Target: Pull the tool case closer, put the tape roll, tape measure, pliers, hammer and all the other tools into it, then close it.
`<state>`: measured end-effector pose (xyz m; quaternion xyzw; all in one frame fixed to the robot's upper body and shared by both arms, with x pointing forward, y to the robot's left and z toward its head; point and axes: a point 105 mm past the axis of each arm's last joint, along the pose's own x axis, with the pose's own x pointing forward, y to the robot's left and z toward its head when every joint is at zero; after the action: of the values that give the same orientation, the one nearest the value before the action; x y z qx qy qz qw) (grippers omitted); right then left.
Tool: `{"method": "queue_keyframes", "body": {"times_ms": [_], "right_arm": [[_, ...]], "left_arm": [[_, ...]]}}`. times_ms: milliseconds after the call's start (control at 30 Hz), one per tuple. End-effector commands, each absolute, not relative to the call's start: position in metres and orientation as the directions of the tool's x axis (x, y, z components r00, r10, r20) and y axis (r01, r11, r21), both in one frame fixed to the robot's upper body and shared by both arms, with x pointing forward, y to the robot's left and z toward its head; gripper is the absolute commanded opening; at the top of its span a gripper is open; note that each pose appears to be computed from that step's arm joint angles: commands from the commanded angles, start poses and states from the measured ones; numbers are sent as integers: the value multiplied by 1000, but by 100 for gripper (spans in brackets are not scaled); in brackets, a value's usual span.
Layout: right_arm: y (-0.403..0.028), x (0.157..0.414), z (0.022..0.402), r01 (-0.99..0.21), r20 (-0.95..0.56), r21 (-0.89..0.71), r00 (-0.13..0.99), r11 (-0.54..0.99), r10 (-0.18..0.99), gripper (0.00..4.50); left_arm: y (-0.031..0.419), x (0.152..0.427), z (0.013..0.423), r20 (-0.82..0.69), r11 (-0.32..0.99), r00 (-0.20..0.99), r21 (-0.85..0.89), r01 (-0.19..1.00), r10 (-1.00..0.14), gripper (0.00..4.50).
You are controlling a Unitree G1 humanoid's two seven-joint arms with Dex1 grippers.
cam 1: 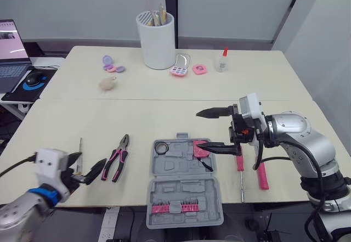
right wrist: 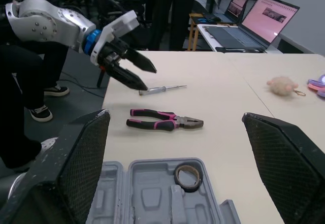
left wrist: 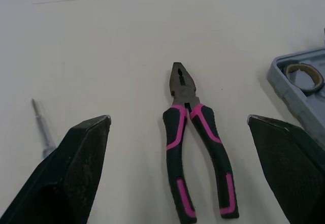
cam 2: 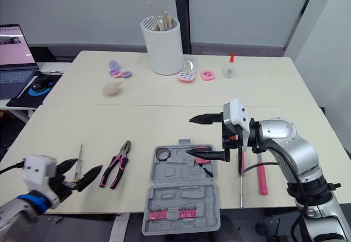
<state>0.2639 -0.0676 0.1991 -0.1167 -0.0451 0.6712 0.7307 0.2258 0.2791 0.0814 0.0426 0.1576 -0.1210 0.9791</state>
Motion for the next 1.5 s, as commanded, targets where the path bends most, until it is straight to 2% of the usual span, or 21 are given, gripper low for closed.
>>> {"method": "queue_keyframes", "body": {"times_ms": [33, 167, 333, 533, 933, 1033, 1167, 1333, 1500], "right_arm": [[-75, 262, 207, -965, -67, -243, 120, 101, 990, 443], [-77, 261, 206, -963, -75, -244, 136, 114, 988, 443], [-80, 259, 205, -964, -76, -231, 150, 129, 986, 443], [-82, 255, 204, -963, -80, -232, 161, 139, 984, 443], [-81, 258, 205, -962, -86, -232, 166, 143, 982, 443], [-81, 259, 204, -961, -88, -236, 166, 141, 982, 450], [-81, 259, 203, -960, -89, -238, 172, 147, 981, 450], [-82, 260, 203, -959, -89, -240, 176, 150, 980, 450], [-80, 260, 201, -955, -91, -249, 187, 160, 978, 450]], "left_arm": [[269, 240, 70, -319, 974, 931, 73, 213, -179, 450], [263, 261, 54, -362, 973, 923, 134, 188, -128, 450], [258, 273, 42, -400, 969, 912, 173, 175, -93, 450], [261, 274, 31, -445, 976, 894, 165, 140, -53, 450], [247, 265, 14, -524, 984, 850, 113, 137, -58, 450], [247, 264, 12, -529, 983, 847, 118, 138, -55, 390], [258, 267, 10, -532, 984, 846, 135, 120, -30, 261], [263, 270, 14, -530, 983, 848, 146, 106, -13, 252], [266, 272, 30, -495, 974, 867, 166, 155, -54, 252]]}}
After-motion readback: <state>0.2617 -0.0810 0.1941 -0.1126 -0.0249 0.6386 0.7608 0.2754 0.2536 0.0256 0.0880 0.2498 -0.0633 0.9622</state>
